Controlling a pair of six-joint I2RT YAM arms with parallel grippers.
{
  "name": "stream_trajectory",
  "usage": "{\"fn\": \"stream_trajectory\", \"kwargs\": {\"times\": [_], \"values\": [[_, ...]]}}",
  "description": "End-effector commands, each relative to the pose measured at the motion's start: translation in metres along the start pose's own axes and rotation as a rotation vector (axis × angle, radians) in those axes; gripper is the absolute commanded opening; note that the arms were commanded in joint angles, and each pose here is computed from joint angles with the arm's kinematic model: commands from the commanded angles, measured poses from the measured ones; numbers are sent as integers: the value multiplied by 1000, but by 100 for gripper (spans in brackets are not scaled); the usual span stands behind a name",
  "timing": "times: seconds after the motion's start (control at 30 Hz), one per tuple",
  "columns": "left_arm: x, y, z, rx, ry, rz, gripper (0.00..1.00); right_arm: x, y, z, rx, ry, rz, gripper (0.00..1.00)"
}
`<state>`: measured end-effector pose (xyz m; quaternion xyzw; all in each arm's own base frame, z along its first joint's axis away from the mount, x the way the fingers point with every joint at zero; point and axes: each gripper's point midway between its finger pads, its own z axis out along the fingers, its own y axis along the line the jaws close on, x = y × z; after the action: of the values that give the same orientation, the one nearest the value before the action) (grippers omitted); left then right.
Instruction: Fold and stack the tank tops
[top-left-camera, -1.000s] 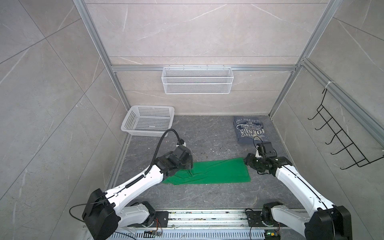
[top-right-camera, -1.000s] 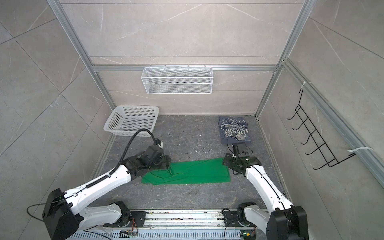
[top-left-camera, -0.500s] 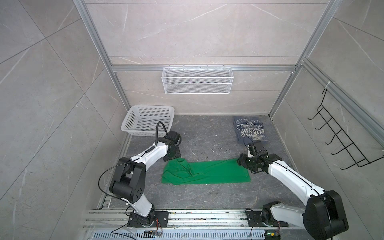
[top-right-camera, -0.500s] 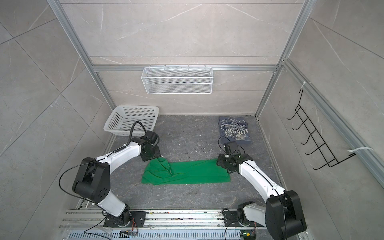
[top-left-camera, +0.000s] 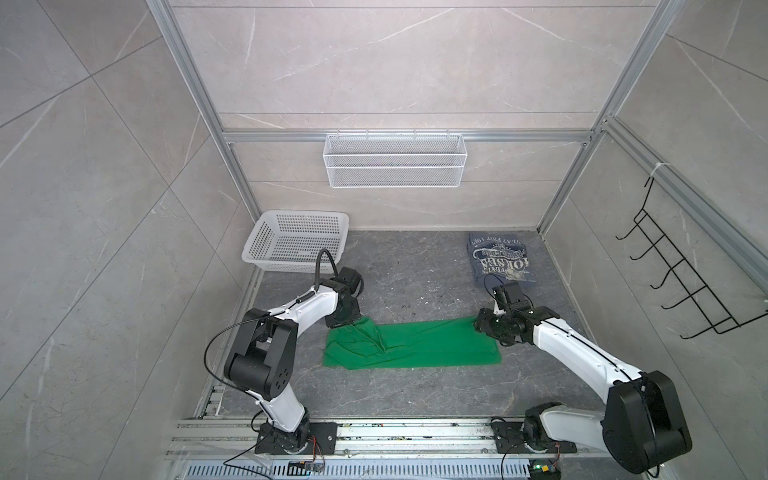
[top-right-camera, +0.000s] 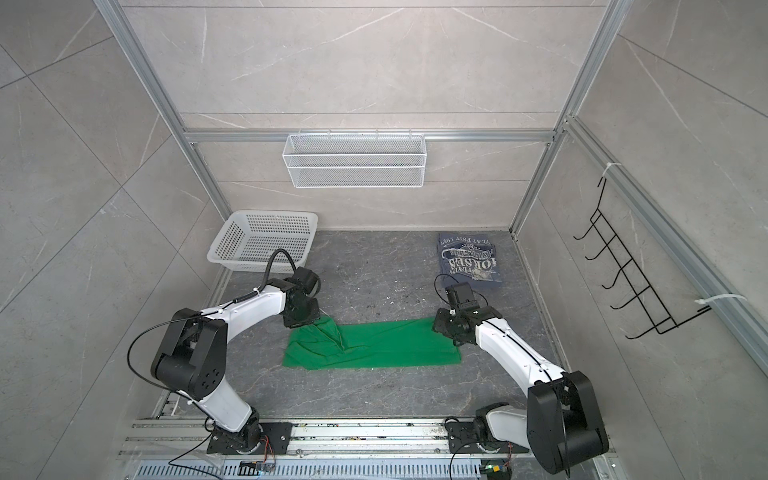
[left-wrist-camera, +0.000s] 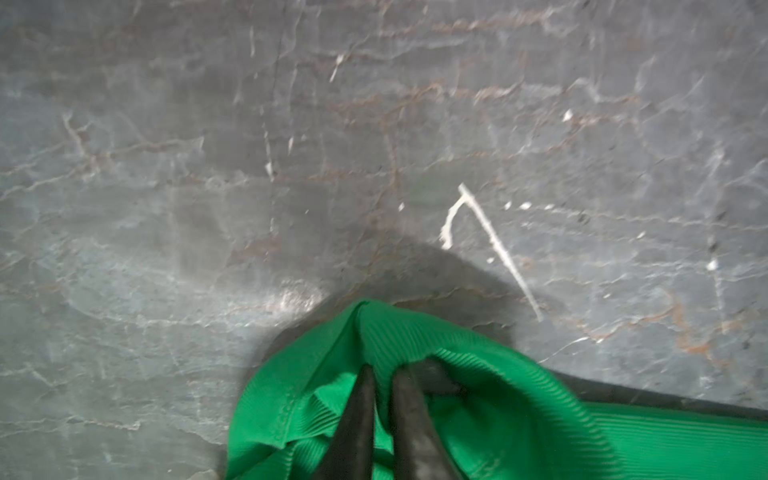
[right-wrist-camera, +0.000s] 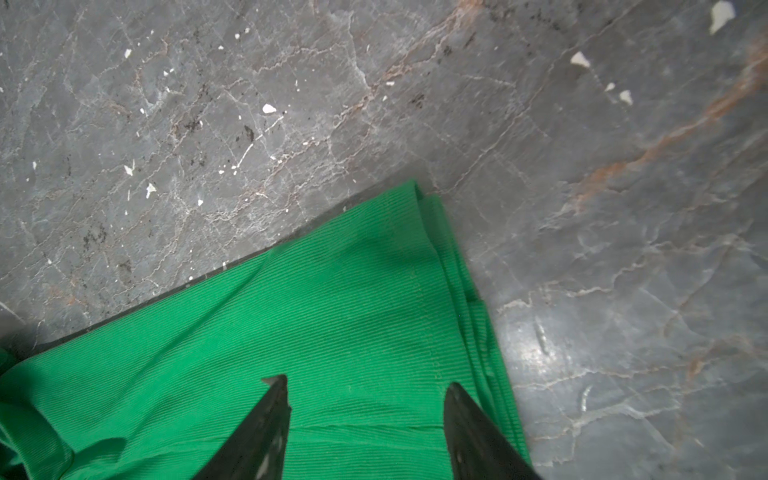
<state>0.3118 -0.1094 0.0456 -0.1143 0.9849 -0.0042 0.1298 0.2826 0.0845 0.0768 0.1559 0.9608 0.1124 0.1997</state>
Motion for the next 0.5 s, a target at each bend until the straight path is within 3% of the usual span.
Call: {"fn": "stream_trajectory", "kwargs": {"times": [0.0,0.23,0.37,0.43,0.47], "values": [[-2,8,-27,32,-103,-13,3,3,-6,3,38,7,0,61],[23,39,-46,108,-279,-107,0,4,-10,6,61,16,-8,62],[47,49,-35,142,-266,-171,13,3,-10,7,64,20,-5,62],[56,64,-31,84,-248,-216,34,2,-8,6,63,21,-4,62],[56,66,-31,70,-251,-219,39,1,-8,5,63,20,-3,62]]}}
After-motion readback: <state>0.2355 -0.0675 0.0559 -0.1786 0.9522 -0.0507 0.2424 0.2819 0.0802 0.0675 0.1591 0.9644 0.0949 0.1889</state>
